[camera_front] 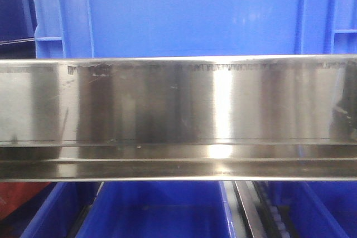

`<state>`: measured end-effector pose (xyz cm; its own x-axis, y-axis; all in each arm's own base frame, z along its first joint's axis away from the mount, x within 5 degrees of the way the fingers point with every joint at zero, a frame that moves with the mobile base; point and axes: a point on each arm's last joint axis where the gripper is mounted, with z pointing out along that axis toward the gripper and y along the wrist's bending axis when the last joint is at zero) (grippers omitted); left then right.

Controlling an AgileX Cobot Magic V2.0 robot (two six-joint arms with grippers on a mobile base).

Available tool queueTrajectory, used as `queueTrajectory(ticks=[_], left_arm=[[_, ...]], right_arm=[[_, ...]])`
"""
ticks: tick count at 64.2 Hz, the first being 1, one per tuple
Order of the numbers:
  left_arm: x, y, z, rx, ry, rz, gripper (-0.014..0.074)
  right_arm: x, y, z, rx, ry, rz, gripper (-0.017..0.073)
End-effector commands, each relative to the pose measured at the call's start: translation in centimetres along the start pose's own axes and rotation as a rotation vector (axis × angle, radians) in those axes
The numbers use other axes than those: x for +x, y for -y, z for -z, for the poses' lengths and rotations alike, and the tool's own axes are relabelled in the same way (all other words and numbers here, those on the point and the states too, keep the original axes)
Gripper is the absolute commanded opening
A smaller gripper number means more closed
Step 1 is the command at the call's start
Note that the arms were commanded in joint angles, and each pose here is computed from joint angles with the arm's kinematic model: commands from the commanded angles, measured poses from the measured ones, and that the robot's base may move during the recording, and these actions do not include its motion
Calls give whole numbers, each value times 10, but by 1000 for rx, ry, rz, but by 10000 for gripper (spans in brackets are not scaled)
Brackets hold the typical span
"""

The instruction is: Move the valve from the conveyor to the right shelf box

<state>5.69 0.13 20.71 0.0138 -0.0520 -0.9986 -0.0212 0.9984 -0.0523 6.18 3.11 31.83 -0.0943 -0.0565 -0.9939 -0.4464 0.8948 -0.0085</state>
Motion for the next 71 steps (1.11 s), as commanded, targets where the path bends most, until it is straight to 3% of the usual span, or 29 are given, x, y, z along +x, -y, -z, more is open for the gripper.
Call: queueTrajectory(ticks=[1,62,71], left_arm=[[-3,0,0,0,37,-5,-111],[-5,0,1,2,66,-5,-111],[-5,0,1,2,66,-5,-111]], right_arm=[[-2,0,1,4,31,10,-151],[-3,0,1,4,39,10,-151],[2,4,1,61,37,1,-151]])
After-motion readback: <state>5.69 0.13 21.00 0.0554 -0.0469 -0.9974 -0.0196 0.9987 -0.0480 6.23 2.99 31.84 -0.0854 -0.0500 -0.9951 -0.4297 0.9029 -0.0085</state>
